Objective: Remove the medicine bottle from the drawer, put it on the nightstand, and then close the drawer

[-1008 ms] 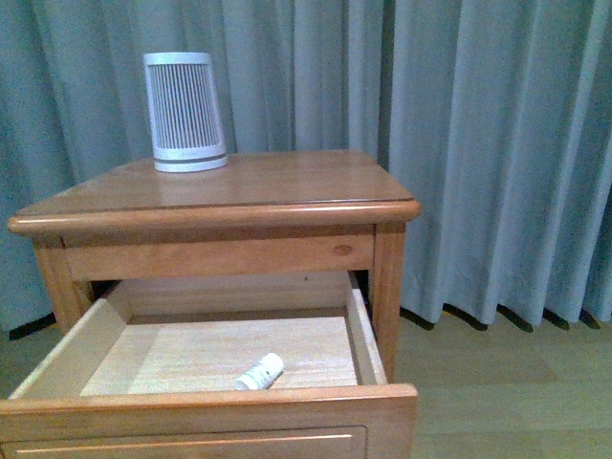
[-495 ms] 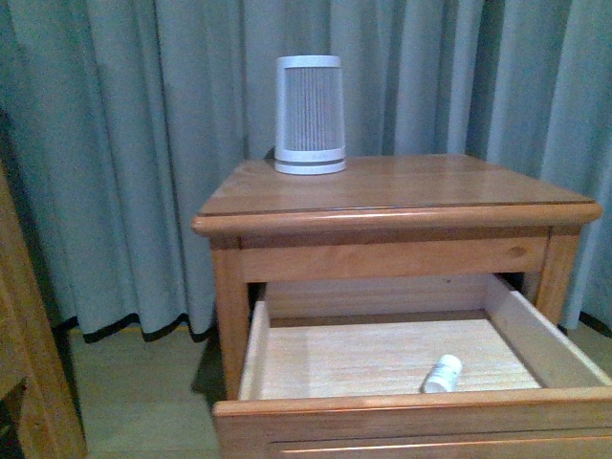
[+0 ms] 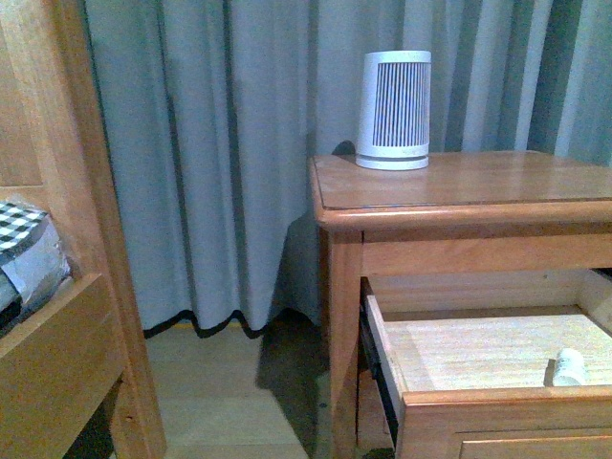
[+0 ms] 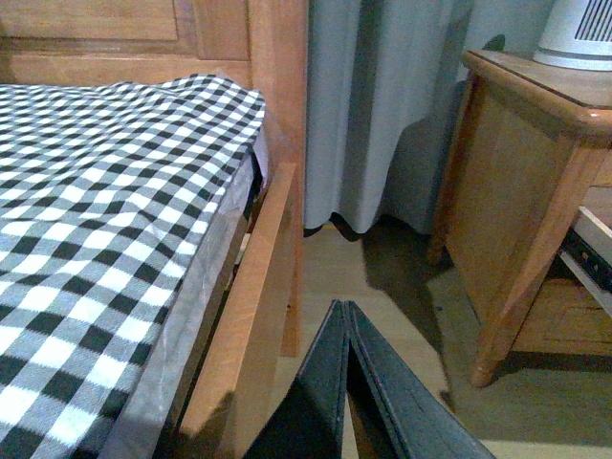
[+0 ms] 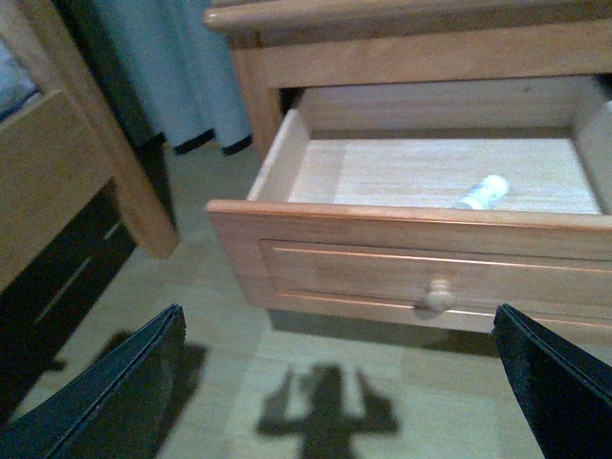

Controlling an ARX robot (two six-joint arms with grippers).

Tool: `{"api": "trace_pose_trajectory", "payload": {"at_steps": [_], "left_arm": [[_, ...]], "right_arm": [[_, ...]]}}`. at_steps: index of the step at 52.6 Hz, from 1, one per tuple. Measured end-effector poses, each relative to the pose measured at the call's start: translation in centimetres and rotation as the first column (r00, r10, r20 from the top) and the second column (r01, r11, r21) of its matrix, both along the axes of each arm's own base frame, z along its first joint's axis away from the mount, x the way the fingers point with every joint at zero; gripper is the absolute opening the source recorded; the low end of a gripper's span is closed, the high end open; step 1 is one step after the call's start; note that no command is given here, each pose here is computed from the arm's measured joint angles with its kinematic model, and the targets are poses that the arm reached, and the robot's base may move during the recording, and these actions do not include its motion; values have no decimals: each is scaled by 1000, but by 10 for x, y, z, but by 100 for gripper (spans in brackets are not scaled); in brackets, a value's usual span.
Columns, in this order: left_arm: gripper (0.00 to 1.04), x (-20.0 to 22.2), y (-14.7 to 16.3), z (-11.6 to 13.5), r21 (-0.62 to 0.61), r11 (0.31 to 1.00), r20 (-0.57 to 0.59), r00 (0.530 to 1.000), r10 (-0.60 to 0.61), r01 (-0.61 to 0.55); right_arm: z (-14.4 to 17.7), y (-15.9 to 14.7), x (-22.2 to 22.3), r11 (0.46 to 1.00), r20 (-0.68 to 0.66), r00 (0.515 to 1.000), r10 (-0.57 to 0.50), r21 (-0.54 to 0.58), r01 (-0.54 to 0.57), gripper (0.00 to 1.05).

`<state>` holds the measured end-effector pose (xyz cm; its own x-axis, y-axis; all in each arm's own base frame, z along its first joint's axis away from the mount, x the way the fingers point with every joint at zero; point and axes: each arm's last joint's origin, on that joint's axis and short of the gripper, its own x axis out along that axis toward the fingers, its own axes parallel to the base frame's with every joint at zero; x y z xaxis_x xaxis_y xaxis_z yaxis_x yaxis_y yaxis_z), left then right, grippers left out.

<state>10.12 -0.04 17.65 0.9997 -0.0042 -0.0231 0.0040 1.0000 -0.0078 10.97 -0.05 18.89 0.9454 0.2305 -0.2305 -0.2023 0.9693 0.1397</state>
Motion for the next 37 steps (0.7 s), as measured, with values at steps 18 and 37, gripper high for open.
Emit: {"api": "trace_pose_trajectory", "payload": {"at_steps": [18, 37], "left_arm": [[3, -4, 0, -10, 0, 1000, 26, 1000, 1, -1], [3, -4, 0, -10, 0, 1000, 26, 1000, 1, -1]], "right_arm": [[109, -35, 146, 987, 59, 993, -101, -118, 107, 98], [3, -42, 294, 949, -306, 924, -229, -280, 143, 98]]}}
